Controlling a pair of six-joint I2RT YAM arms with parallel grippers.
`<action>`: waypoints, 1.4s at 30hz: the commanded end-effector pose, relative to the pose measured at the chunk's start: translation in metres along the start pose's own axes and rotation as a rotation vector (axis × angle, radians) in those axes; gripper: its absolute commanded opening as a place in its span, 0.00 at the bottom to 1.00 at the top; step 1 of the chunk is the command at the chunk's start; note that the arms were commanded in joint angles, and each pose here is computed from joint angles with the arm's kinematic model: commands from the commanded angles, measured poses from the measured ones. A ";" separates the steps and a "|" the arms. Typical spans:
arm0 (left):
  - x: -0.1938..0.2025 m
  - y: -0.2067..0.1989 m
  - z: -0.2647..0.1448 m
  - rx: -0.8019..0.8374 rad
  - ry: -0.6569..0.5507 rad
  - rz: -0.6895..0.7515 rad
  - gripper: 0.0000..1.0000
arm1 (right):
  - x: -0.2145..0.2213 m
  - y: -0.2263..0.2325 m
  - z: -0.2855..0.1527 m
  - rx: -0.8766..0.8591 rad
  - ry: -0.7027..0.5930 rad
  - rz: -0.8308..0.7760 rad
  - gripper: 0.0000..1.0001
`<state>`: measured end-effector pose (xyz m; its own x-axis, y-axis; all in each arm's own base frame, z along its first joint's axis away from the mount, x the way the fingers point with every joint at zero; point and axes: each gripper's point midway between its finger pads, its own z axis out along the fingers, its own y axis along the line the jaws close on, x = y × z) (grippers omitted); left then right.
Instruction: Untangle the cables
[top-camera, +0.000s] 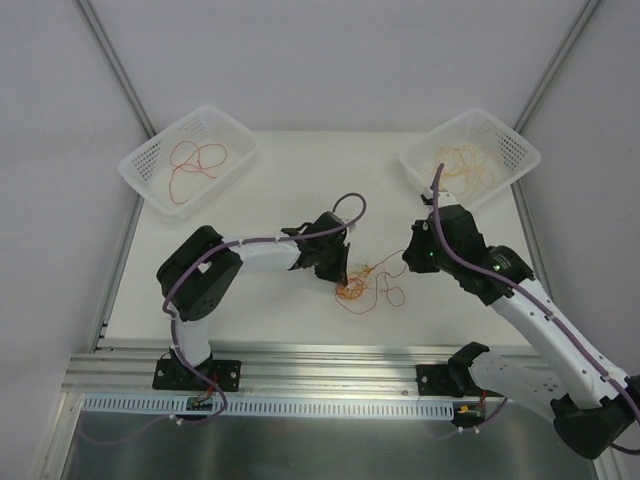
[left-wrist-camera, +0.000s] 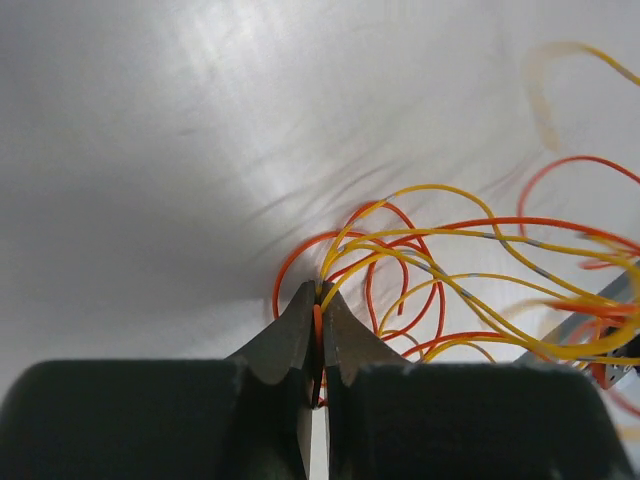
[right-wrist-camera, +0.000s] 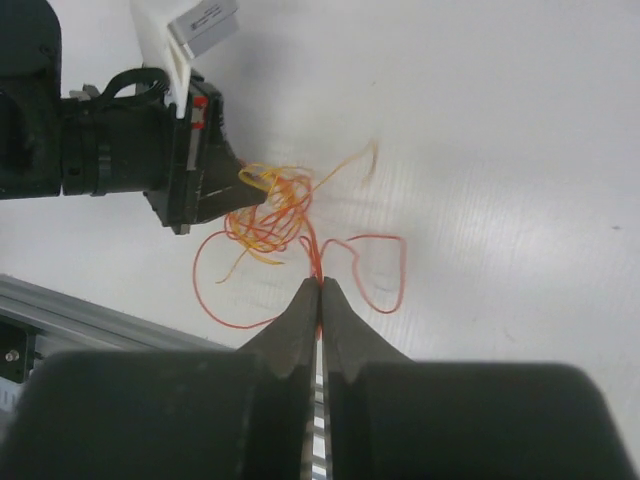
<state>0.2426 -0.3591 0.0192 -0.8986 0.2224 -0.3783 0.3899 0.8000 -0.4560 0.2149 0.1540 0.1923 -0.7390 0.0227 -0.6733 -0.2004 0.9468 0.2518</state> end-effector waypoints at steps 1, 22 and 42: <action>-0.003 0.036 -0.027 -0.084 -0.046 -0.033 0.00 | -0.031 -0.020 -0.038 0.079 -0.104 -0.062 0.01; 0.034 0.160 -0.104 -0.349 -0.152 -0.226 0.00 | -0.147 -0.011 -0.180 0.033 -0.518 -0.104 0.01; 0.020 0.144 -0.145 -0.291 -0.322 -0.277 0.12 | -0.224 -0.006 -0.262 0.057 -0.840 -0.024 0.01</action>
<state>0.2549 -0.1790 0.0488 -0.8664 -0.1563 -0.4743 0.0475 0.9196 -0.3900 0.2158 0.0698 0.4750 -0.1699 0.1509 -0.9738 -0.1651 0.9699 0.1791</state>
